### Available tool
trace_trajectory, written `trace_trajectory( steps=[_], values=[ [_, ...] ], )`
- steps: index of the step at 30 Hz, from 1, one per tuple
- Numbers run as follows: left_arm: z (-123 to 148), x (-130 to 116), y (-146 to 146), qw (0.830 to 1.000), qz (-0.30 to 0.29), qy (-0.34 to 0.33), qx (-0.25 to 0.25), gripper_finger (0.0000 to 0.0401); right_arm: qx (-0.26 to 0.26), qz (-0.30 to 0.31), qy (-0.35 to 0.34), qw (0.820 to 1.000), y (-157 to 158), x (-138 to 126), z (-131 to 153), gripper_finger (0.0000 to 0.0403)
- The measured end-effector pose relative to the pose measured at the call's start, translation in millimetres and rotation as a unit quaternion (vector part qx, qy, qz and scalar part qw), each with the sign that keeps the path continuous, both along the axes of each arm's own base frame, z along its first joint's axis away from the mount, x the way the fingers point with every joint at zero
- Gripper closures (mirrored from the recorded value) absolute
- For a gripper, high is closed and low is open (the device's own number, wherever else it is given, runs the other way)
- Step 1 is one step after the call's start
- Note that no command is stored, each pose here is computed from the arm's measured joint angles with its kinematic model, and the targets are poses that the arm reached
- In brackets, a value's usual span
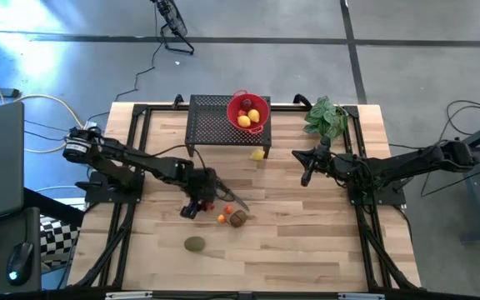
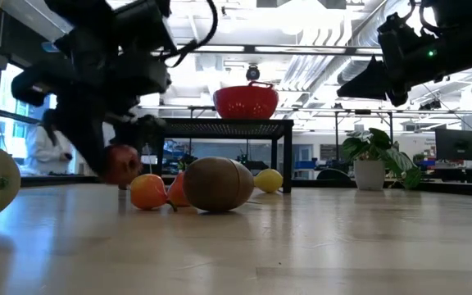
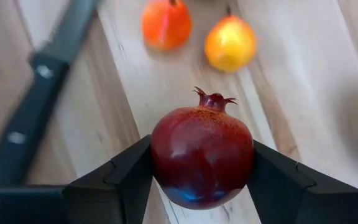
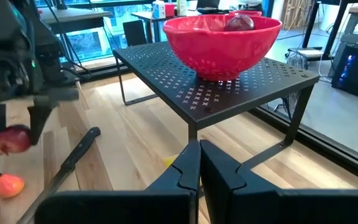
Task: Pick & Place Fruit
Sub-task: Put the pomegranate into the colander on the shelf
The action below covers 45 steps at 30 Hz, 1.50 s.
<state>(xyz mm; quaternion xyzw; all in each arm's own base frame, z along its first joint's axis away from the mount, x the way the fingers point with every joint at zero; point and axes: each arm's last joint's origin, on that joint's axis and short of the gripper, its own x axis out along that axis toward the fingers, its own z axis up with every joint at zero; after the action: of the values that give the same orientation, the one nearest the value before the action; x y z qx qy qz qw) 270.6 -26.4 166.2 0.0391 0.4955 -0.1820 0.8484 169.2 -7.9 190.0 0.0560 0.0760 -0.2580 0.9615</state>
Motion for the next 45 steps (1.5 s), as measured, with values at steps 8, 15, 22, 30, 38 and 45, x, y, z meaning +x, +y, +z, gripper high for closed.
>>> trace_trajectory(
  steps=[8,15,22,30,38,45],
  values=[
    [51.4,6.5,5.8,0.994,0.057,-0.038,0.089,0.0185,0.000,0.000,0.004,1.000,0.0,-0.2,-0.7,0.0400],
    [105.7,17.6,13.0,0.966,0.138,-0.102,0.194,0.0185,-0.001,0.000,0.016,1.000,0.0,-0.7,-3.0,0.0400],
    [165.1,27.3,20.2,0.929,0.186,-0.193,0.255,0.0185,-0.001,0.000,0.023,1.000,-0.1,-1.0,-4.2,0.0400],
    [207.1,27.6,61.3,0.912,0.221,-0.238,0.252,0.0185,-0.001,0.002,0.025,1.000,0.0,-1.1,-4.5,0.0400],
    [216.5,19.9,124.3,0.897,0.277,-0.282,0.200,0.0185,-0.001,0.002,0.024,1.000,0.1,-1.1,-4.5,0.0400],
    [226.4,12.7,157.7,0.867,0.347,-0.342,0.109,0.0185,-0.001,0.002,0.024,1.000,0.1,-1.1,-4.5,0.0400]
  ],
)
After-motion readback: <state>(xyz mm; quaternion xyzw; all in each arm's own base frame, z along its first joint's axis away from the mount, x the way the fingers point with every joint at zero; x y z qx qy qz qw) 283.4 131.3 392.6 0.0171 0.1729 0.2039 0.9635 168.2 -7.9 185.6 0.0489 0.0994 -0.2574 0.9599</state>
